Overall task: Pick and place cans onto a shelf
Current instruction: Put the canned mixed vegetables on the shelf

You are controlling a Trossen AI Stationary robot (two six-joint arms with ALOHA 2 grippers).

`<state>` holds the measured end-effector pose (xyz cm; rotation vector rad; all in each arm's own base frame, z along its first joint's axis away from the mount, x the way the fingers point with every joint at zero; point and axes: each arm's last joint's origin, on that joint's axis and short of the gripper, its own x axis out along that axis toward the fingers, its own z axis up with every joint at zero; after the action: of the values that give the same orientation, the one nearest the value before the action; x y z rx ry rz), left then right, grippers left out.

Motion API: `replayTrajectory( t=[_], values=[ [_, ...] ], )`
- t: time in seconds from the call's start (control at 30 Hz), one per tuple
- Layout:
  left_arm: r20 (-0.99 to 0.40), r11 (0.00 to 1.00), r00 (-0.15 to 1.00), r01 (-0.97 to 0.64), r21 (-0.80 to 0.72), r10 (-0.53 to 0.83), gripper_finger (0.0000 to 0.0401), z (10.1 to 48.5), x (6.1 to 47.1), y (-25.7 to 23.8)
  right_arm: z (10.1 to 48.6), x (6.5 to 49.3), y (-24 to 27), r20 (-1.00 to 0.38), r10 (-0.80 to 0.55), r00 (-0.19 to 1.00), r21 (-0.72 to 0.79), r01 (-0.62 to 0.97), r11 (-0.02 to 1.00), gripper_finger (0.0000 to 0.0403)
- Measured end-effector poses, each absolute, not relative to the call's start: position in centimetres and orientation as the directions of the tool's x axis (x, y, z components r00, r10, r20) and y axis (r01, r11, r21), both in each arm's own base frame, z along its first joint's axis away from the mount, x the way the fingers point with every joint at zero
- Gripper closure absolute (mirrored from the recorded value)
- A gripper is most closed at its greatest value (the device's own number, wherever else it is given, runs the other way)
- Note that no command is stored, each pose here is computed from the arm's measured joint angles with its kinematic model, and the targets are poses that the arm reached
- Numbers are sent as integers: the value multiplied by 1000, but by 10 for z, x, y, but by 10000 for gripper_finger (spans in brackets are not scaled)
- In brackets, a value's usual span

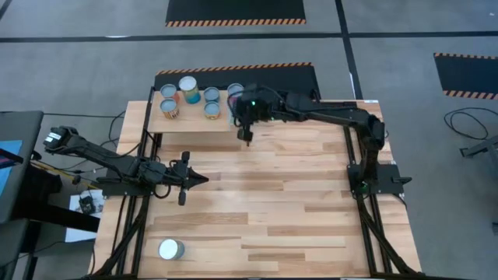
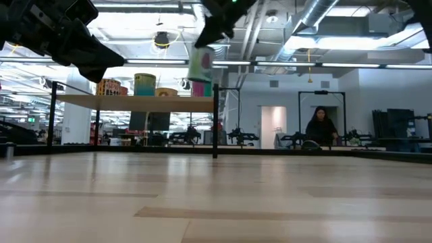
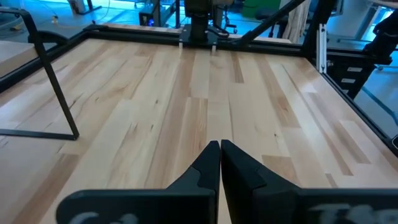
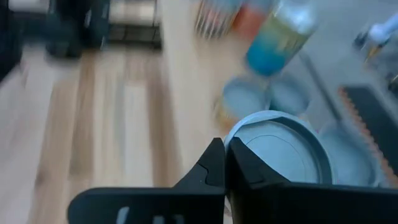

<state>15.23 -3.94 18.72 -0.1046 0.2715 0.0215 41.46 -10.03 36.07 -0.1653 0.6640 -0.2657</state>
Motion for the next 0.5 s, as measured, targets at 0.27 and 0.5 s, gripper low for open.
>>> replayTrajectory(
  t=[0.27,0.5],
  values=[
    [-262,995,965,-39,-94,13,401,188,153,-39,337,429,-114,-611,-294,735,-223,197,955,392],
    [-260,994,966,-41,-97,15,401,188,153,-39,333,432,-116,-611,-297,734,-226,198,954,391]
  ],
)
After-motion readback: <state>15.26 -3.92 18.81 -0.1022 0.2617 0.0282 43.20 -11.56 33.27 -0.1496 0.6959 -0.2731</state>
